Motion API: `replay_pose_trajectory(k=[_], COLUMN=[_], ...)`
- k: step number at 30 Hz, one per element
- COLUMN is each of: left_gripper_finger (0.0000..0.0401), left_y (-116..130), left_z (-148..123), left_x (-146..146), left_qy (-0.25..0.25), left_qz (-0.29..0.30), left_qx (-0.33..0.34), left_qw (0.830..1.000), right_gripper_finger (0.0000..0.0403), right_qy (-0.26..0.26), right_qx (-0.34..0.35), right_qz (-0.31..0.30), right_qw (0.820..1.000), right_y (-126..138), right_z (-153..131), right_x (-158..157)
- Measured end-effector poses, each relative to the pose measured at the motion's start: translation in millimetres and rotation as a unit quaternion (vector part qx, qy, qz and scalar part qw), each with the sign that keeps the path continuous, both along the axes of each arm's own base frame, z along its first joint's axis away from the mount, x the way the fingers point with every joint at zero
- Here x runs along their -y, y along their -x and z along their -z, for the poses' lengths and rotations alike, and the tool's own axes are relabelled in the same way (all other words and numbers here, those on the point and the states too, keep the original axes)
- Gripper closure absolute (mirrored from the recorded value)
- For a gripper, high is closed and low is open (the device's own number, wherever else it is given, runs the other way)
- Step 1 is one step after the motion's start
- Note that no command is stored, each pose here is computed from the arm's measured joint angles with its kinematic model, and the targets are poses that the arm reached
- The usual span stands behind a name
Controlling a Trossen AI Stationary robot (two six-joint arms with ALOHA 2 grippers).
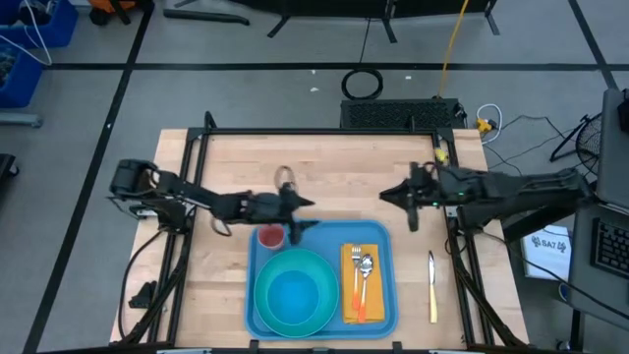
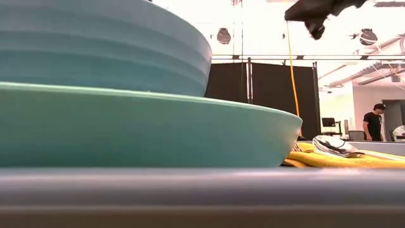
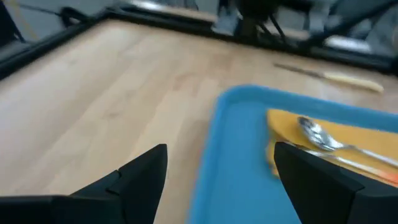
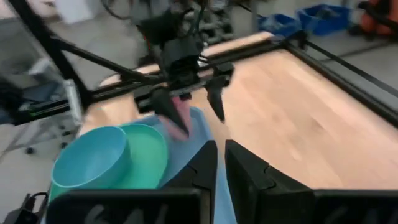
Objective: Set up tray
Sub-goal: Put the yellow knife on the yellow napkin to the right of the orange spoon
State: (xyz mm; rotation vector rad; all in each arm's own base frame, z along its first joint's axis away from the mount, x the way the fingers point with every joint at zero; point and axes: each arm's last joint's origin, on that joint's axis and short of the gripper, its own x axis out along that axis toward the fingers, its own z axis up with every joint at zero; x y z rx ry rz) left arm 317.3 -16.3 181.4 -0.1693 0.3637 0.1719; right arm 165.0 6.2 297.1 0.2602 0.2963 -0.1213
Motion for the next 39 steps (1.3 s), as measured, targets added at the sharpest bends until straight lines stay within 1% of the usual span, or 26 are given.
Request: replay_pose_trajectory(k=[2, 4, 6, 8, 10, 12, 13, 14, 15, 17, 18, 19, 21, 22, 24, 28, 31, 32, 35, 39], left_gripper_finger=[0.0100, 0.0100, 0.0100, 0.0100, 0.0100, 0.0100, 0.0100, 0.0100, 0.0100, 0.0100, 0.0100, 0.0100, 0.0100, 0.0100, 0.0100, 0.0100, 0.0100, 0.0100, 0.0100, 0.0100], left_y=[29, 55, 82, 103, 119, 129, 133, 137, 138, 143, 147, 150, 152, 153, 154, 160, 167, 170, 180, 193], left_z=[13, 18, 25, 30, 29, 30, 32, 33, 32, 32, 35, 38, 36, 34, 31, 30, 34, 32, 30, 24], left_x=[-6, -9, -10, -8, -7, -6, -6, -5, -3, -1, -1, -2, -6, -7, -9, -10, -13, -14, -16, -15], left_qy=[0.019, 0.032, 0.038, 0.042, 0.044, 0.045, 0.044, 0.042, 0.044, 0.031, 0.023, 0.015, 0.003, -0.004, -0.011, -0.014, -0.014, -0.017, -0.026, -0.026], left_qz=[-0.004, 0.005, 0.017, 0.031, 0.041, 0.044, 0.046, 0.053, 0.067, 0.096, 0.099, 0.090, 0.047, 0.035, 0.032, 0.054, 0.032, 0.020, 0.005, 0.026], left_qx=[0.036, 0.087, 0.118, 0.143, 0.176, 0.191, 0.187, 0.185, 0.188, 0.192, 0.186, 0.183, 0.185, 0.188, 0.195, 0.172, 0.127, 0.125, 0.115, 0.127], left_qw=[0.999, 0.996, 0.992, 0.988, 0.982, 0.980, 0.980, 0.980, 0.979, 0.976, 0.977, 0.979, 0.982, 0.982, 0.980, 0.983, 0.991, 0.992, 0.993, 0.991], right_gripper_finger=[0.0381, 0.0381, 0.0381, 0.0381, 0.0381, 0.0381, 0.0381, 0.0381, 0.0381, 0.0381, 0.0381, 0.0381, 0.0381, 0.0381, 0.0381, 0.0381, 0.0381, 0.0381, 0.0381, 0.0381], right_qy=[-0.003, -0.021, -0.058, -0.101, -0.142, -0.183, -0.201, -0.212, -0.218, -0.226, -0.227, -0.226, -0.222, -0.218, -0.211, -0.210, -0.210, -0.213, -0.224, -0.258], right_qx=[-0.025, -0.058, -0.092, -0.126, -0.180, -0.240, -0.272, -0.299, -0.314, -0.333, -0.335, -0.331, -0.313, -0.304, -0.290, -0.279, -0.262, -0.258, -0.258, -0.271], right_qz=[0.029, 0.060, 0.078, 0.087, 0.105, 0.118, 0.123, 0.128, 0.133, 0.132, 0.130, 0.131, 0.132, 0.132, 0.131, 0.123, 0.118, 0.117, 0.123, 0.135], right_qw=[0.999, 0.996, 0.991, 0.983, 0.968, 0.946, 0.933, 0.922, 0.914, 0.906, 0.905, 0.907, 0.914, 0.918, 0.924, 0.929, 0.935, 0.935, 0.932, 0.918], right_y=[13, 27, 36, 43, 47, 50, 51, 51, 52, 52, 52, 52, 51, 51, 51, 52, 53, 53, 55, 55], right_z=[-12, -17, -16, -12, -2, 8, 13, 17, 19, 22, 23, 23, 22, 21, 20, 19, 18, 17, 18, 23], right_x=[-5, -10, -15, -20, -25, -30, -33, -36, -39, -45, -47, -49, -52, -53, -55, -60, -64, -65, -69, -80])
